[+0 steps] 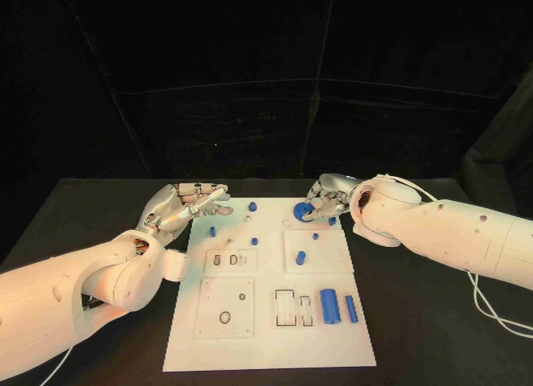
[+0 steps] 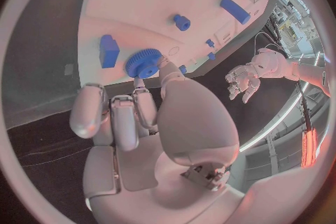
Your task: Assemble the parts on the task board
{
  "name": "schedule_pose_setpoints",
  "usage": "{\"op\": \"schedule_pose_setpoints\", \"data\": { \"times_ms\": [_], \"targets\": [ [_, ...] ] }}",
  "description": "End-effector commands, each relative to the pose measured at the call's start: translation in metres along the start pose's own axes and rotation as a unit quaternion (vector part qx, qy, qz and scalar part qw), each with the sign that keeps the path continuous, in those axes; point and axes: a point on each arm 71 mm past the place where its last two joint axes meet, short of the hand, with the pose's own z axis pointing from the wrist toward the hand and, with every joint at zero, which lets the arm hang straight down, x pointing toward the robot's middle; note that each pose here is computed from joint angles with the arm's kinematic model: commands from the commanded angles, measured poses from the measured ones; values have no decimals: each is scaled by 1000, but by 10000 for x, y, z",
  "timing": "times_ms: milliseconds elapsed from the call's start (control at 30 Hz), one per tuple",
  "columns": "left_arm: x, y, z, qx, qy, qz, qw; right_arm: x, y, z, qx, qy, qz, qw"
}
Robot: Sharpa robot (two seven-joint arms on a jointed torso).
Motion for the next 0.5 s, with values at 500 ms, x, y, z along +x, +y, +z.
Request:
{"op": "schedule_pose_setpoints", "data": {
  "times_ms": [500],
  "targets": [
    [24, 8, 6, -3, 15, -5, 1000, 27, 82, 9, -4, -3, -59, 998]
  ]
}}
